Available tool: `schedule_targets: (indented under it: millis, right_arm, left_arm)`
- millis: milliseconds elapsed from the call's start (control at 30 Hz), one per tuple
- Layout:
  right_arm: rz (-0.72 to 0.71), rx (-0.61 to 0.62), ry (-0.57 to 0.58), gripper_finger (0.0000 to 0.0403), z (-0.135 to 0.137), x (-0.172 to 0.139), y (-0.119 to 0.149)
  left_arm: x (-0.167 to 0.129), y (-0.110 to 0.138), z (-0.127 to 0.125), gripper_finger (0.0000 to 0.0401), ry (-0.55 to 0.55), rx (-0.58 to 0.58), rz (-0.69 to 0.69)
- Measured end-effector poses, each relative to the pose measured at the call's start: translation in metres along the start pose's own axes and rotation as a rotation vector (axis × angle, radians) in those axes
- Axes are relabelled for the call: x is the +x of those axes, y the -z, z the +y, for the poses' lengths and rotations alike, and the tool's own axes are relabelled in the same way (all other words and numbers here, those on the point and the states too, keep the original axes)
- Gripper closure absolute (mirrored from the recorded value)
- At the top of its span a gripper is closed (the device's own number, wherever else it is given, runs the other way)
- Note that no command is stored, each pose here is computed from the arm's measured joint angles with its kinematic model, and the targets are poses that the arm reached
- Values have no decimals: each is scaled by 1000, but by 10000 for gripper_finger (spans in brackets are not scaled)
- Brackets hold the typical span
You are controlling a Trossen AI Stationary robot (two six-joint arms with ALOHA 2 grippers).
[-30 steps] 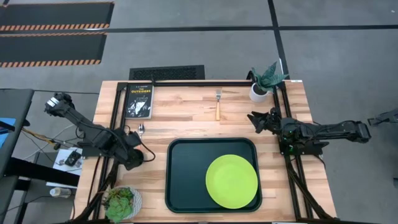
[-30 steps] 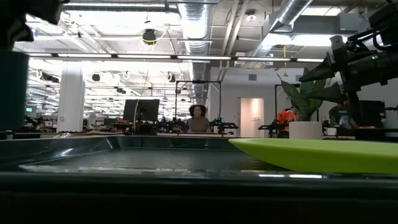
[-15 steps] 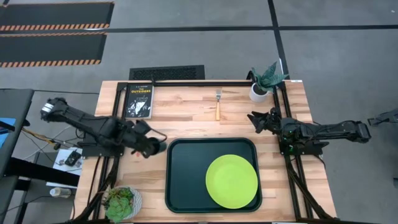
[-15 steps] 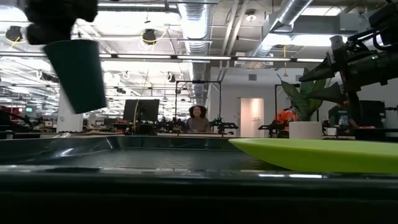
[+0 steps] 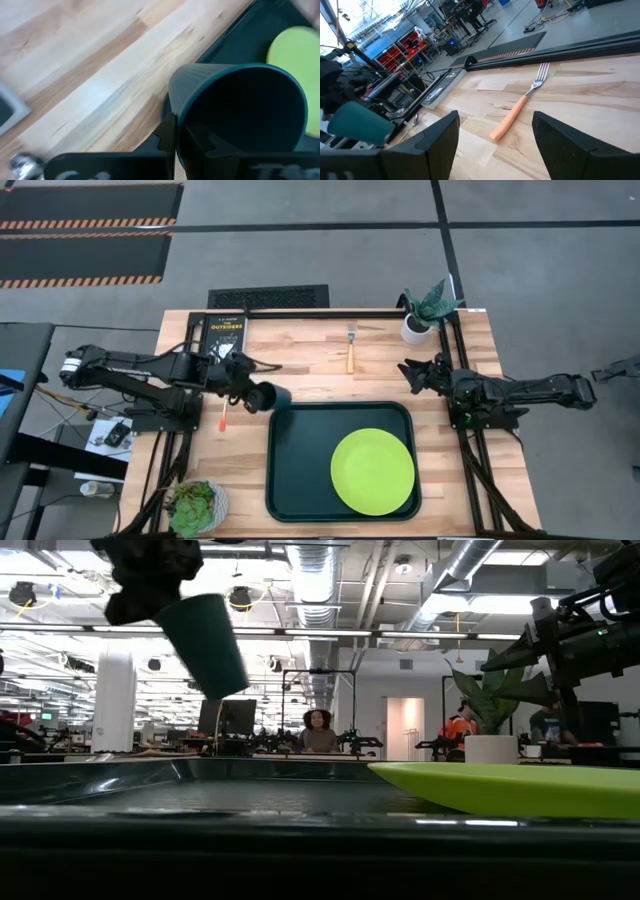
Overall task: Pick and place plate/cup/fork/spoon on tray
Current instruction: Put the dark blue cup on the black serving tray to the top right of the light green plate
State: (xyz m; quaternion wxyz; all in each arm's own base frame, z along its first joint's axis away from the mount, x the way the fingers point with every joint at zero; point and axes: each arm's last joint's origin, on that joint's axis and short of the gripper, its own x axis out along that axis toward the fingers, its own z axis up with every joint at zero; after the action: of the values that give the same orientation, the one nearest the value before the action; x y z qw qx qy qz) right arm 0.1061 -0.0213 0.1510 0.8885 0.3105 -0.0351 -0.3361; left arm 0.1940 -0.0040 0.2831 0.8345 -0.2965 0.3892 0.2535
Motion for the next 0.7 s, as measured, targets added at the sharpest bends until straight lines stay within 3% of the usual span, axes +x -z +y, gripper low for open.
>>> schedule_targets:
  millis: [233, 700]
  right_arm:
    - [1, -6, 4, 127, 0, 0, 0]
    - [41, -17, 38, 127, -2, 3, 6]
  left_arm:
    - [11, -22, -13, 401, 54, 35, -2]
    - [64, -93, -81, 401, -19, 360, 63]
